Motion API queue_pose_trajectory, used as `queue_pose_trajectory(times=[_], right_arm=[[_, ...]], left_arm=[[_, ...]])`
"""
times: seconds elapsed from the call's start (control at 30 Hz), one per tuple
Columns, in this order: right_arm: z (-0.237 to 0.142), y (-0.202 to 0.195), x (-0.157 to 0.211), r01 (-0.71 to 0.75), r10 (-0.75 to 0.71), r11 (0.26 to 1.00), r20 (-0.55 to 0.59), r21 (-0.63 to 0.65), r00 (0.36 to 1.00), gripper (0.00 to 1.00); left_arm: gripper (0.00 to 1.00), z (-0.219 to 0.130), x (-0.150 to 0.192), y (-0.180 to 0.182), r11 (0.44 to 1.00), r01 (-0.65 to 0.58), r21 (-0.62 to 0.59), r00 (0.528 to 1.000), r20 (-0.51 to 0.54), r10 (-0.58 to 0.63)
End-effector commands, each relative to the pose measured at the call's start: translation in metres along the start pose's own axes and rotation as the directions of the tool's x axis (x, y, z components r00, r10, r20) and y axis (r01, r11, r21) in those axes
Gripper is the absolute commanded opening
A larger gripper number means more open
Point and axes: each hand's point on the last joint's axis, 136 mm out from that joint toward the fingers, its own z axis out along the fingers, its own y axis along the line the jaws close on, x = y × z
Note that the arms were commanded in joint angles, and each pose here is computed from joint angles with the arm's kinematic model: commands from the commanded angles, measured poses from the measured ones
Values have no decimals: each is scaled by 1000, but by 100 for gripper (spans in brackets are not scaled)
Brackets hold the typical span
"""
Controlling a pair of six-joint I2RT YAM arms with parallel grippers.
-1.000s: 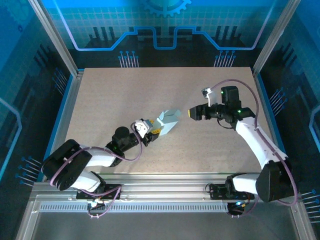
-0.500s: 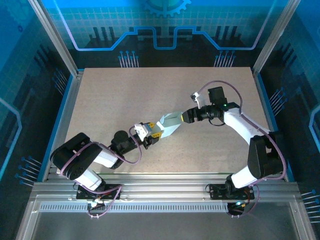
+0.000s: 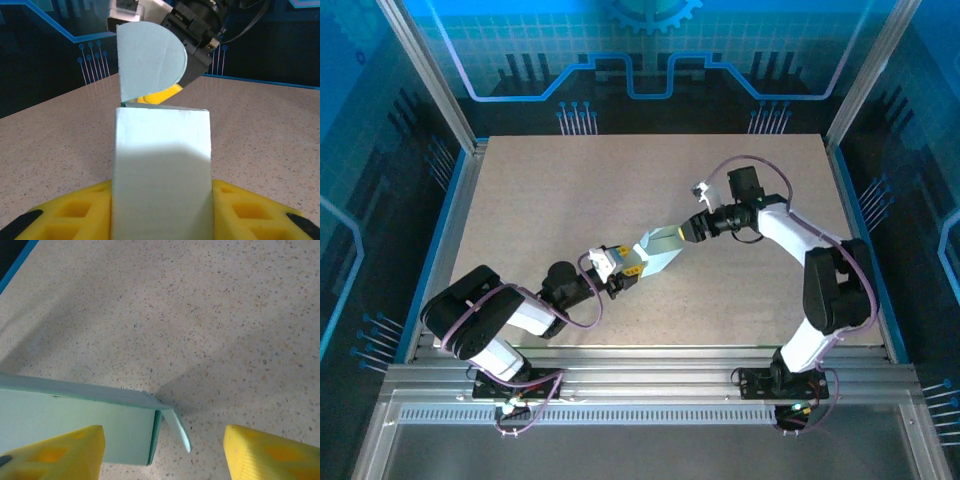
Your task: Fold the paper box
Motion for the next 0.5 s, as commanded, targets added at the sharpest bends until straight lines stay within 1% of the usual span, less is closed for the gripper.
queue_pose_trajectory(times=[0.0, 0.07, 0.17, 0.23, 0.27, 0.3, 0.37, 0.43, 0.47], right_arm=[[8, 11, 1, 27, -30, 996, -37, -91, 999, 60], [11, 16, 2, 30, -38, 990, -55, -138, 998, 58], [11, 20, 4, 28, -42, 985, -75, -169, 996, 51], [10, 21, 5, 28, -43, 984, -79, -173, 996, 36], [9, 22, 6, 28, -43, 984, -83, -174, 996, 32], [8, 24, 7, 27, -43, 984, -87, -176, 995, 29], [6, 25, 9, 23, -39, 985, -94, -169, 995, 15], [5, 25, 11, 22, -38, 987, -97, -157, 995, 6], [5, 25, 12, 23, -37, 989, -98, -147, 994, 6]], left_arm=[[30, -4, 12, -6, 999, 17, 31, 999, -31, -16], [30, -5, 12, -6, 999, 18, 30, 999, -33, -17], [30, -6, 13, -5, 999, 18, 27, 999, -36, -17], [30, -6, 14, -5, 999, 16, 28, 999, -38, -15], [31, -6, 15, -5, 1000, 15, 27, 999, -40, -14], [31, -6, 16, -5, 1000, 16, 27, 999, -44, -15], [31, -6, 18, -5, 1000, 12, 28, 999, -47, -11], [31, -6, 20, -6, 999, 12, 33, 999, -53, -10], [32, -6, 21, -6, 999, 12, 34, 998, -57, -10]])
